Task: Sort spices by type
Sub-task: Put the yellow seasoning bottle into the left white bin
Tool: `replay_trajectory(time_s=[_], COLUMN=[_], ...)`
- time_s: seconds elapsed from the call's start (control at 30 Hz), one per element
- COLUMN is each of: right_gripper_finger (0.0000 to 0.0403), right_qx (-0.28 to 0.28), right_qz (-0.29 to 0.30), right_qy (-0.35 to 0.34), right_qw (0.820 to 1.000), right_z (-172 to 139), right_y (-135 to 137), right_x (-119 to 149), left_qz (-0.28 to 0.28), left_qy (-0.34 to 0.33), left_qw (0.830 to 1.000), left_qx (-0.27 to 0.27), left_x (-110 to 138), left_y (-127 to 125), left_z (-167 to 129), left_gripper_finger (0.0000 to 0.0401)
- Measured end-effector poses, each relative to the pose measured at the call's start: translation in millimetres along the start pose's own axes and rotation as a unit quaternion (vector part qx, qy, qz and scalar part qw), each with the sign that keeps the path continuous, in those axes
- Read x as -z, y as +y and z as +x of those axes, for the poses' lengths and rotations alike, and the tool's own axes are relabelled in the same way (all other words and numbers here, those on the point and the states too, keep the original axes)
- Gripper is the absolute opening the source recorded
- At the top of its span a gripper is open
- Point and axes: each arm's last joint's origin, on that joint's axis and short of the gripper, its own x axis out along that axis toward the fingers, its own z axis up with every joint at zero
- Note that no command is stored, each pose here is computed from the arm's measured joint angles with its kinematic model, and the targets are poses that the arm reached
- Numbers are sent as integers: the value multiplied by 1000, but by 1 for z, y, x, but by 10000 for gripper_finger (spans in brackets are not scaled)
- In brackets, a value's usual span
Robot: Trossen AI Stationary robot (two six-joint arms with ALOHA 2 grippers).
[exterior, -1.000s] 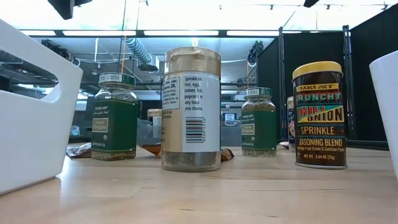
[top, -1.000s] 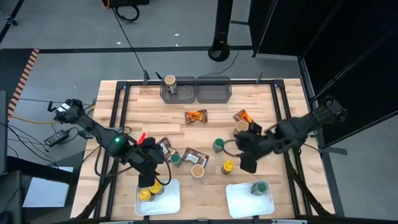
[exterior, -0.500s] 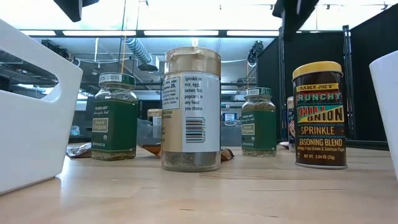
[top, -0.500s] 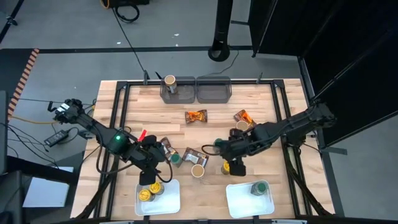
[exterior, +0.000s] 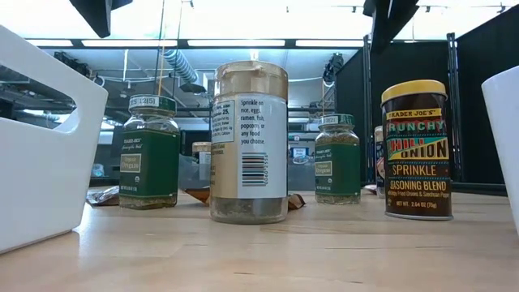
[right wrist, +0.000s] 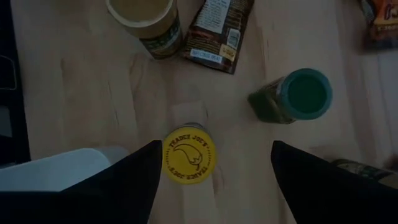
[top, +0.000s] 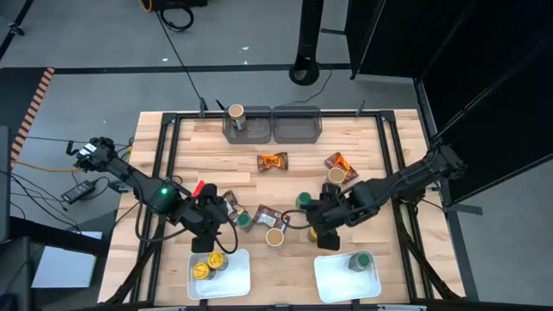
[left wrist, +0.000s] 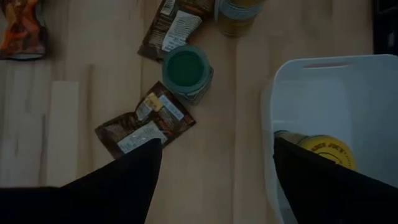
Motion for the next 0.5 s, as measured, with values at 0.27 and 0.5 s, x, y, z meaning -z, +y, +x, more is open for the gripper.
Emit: replay_trajectory(time_s=[0.27, 0.5], right_gripper_finger=[309, 310], right_qx=[25, 71], right_qz=[-1, -12], right_qy=[14, 19], right_qw=[1000, 997], right_z=[18, 27], right_y=[14, 23], right_x=[3, 11], left_qz=[-3, -66], left_qy=[-6, -64], left_qw=[1000, 995], left_qx=[-11, -29], left_x=[2, -6], left_y=[3, 2], left_z=[-4, -4], left_gripper_finger=[310, 310])
